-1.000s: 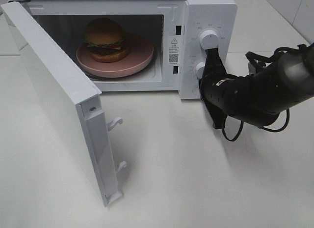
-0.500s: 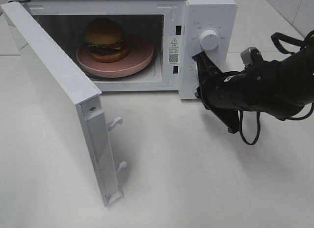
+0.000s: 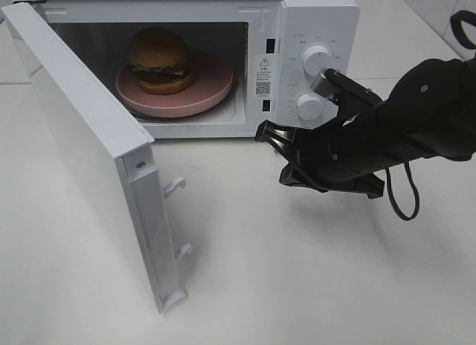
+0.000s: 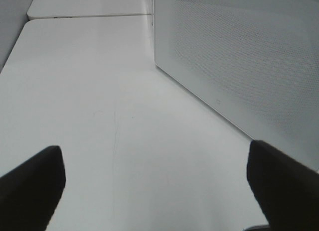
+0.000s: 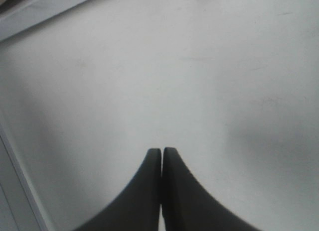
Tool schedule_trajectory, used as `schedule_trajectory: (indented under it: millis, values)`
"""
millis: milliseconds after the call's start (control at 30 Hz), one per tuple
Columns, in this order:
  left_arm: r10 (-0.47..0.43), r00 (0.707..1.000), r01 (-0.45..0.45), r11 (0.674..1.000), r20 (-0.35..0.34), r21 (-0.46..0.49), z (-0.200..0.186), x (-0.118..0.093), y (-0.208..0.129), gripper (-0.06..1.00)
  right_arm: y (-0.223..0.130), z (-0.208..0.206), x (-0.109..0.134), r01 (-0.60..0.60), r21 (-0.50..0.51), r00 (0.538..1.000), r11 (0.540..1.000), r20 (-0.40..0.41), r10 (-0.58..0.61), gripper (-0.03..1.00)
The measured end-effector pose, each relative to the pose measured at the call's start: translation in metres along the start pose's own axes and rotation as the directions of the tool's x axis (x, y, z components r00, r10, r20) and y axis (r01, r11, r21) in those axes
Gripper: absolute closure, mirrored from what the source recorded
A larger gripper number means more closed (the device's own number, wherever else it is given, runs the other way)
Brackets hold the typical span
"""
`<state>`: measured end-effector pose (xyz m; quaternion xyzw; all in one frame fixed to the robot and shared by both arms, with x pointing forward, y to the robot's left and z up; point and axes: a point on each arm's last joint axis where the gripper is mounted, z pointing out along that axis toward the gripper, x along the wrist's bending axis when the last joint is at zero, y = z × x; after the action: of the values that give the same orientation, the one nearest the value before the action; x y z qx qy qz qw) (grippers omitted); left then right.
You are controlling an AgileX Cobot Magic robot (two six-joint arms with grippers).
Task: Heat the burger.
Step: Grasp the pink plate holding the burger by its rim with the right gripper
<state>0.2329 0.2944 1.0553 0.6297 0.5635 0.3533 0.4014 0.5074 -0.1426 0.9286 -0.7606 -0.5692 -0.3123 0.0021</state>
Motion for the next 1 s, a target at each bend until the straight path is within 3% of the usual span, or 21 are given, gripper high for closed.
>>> schedule_trajectory:
  millis: [200, 267, 300, 367, 467, 533, 567, 633, 667, 700, 733, 767, 800, 833, 867, 900, 933, 967, 1000]
  values:
    - [0.000, 1.000, 0.000, 1.000, 0.000, 0.000, 0.000, 0.000, 0.000, 0.04, -0.002, -0.008, -0.003, 0.124, 0.066, 0.992, 0.990, 0.007, -0.124, 0.96]
    - [0.000, 1.000, 0.000, 1.000, 0.000, 0.000, 0.000, 0.000, 0.000, 0.04, -0.003, -0.015, -0.002, 0.243, 0.136, 0.969, 0.960, 0.010, -0.246, 0.96]
    - [0.000, 1.000, 0.000, 1.000, 0.000, 0.000, 0.000, 0.000, 0.000, 0.04, -0.003, -0.015, -0.002, 0.243, 0.136, 0.969, 0.960, 0.010, -0.246, 0.96]
    - [0.000, 1.000, 0.000, 1.000, 0.000, 0.000, 0.000, 0.000, 0.000, 0.04, -0.003, -0.026, 0.002, 0.380, 0.243, 0.919, 0.893, 0.013, -0.394, 0.96]
    - [0.000, 1.000, 0.000, 1.000, 0.000, 0.000, 0.000, 0.000, 0.000, 0.04, -0.002, -0.029, 0.003, 0.423, 0.269, 0.897, 0.865, 0.009, -0.441, 0.96]
    - [0.000, 1.000, 0.000, 1.000, 0.000, 0.000, 0.000, 0.000, 0.000, 0.04, 0.001, -0.035, 0.006, 0.520, 0.330, 0.835, 0.788, -0.003, -0.550, 0.96]
    - [0.000, 1.000, 0.000, 1.000, 0.000, 0.000, 0.000, 0.000, 0.000, 0.04, 0.001, -0.035, 0.006, 0.520, 0.330, 0.835, 0.788, -0.003, -0.550, 0.96]
    - [0.000, 1.000, 0.000, 1.000, 0.000, 0.000, 0.000, 0.000, 0.000, 0.04, 0.005, -0.044, 0.010, 0.657, 0.397, 0.717, 0.642, -0.063, -0.695, 0.96]
    - [0.000, 1.000, 0.000, 1.000, 0.000, 0.000, 0.000, 0.000, 0.000, 0.04, 0.005, -0.044, 0.010, 0.657, 0.397, 0.717, 0.642, -0.063, -0.695, 0.96]
    - [0.000, 1.000, 0.000, 1.000, 0.000, 0.000, 0.000, 0.000, 0.000, 0.04, 0.005, -0.045, 0.011, 0.679, 0.410, 0.692, 0.609, -0.080, -0.718, 0.96]
    - [0.000, 1.000, 0.000, 1.000, 0.000, 0.000, 0.000, 0.000, 0.000, 0.04, 0.006, -0.050, 0.013, 0.738, 0.437, 0.617, 0.513, -0.132, -0.776, 0.96]
    - [0.000, 1.000, 0.000, 1.000, 0.000, 0.000, 0.000, 0.000, 0.000, 0.04, 0.006, -0.050, 0.013, 0.738, 0.437, 0.617, 0.513, -0.132, -0.776, 0.96]
    - [0.000, 1.000, 0.000, 1.000, 0.000, 0.000, 0.000, 0.000, 0.000, 0.04, 0.006, -0.051, 0.013, 0.761, 0.444, 0.586, 0.474, -0.154, -0.796, 0.96]
    - [0.000, 1.000, 0.000, 1.000, 0.000, 0.000, 0.000, 0.000, 0.000, 0.04, 0.006, -0.055, 0.014, 0.808, 0.454, 0.507, 0.377, -0.209, -0.836, 0.96]
    - [0.000, 1.000, 0.000, 1.000, 0.000, 0.000, 0.000, 0.000, 0.000, 0.04, 0.006, -0.055, 0.014, 0.808, 0.454, 0.507, 0.377, -0.209, -0.836, 0.96]
    - [0.000, 1.000, 0.000, 1.000, 0.000, 0.000, 0.000, 0.000, 0.000, 0.04, 0.006, -0.058, 0.013, 0.858, 0.441, 0.405, 0.264, -0.264, -0.876, 0.96]
    - [0.000, 1.000, 0.000, 1.000, 0.000, 0.000, 0.000, 0.000, 0.000, 0.04, 0.006, -0.058, 0.013, 0.858, 0.441, 0.405, 0.264, -0.264, -0.876, 0.96]
    - [0.000, 1.000, 0.000, 1.000, 0.000, 0.000, 0.000, 0.000, 0.000, 0.04, 0.006, -0.059, 0.013, 0.879, 0.429, 0.352, 0.207, -0.291, -0.890, 0.95]
    - [0.000, 1.000, 0.000, 1.000, 0.000, 0.000, 0.000, 0.000, 0.000, 0.04, 0.007, -0.061, 0.012, 0.912, 0.398, 0.241, 0.097, -0.330, -0.913, 0.95]
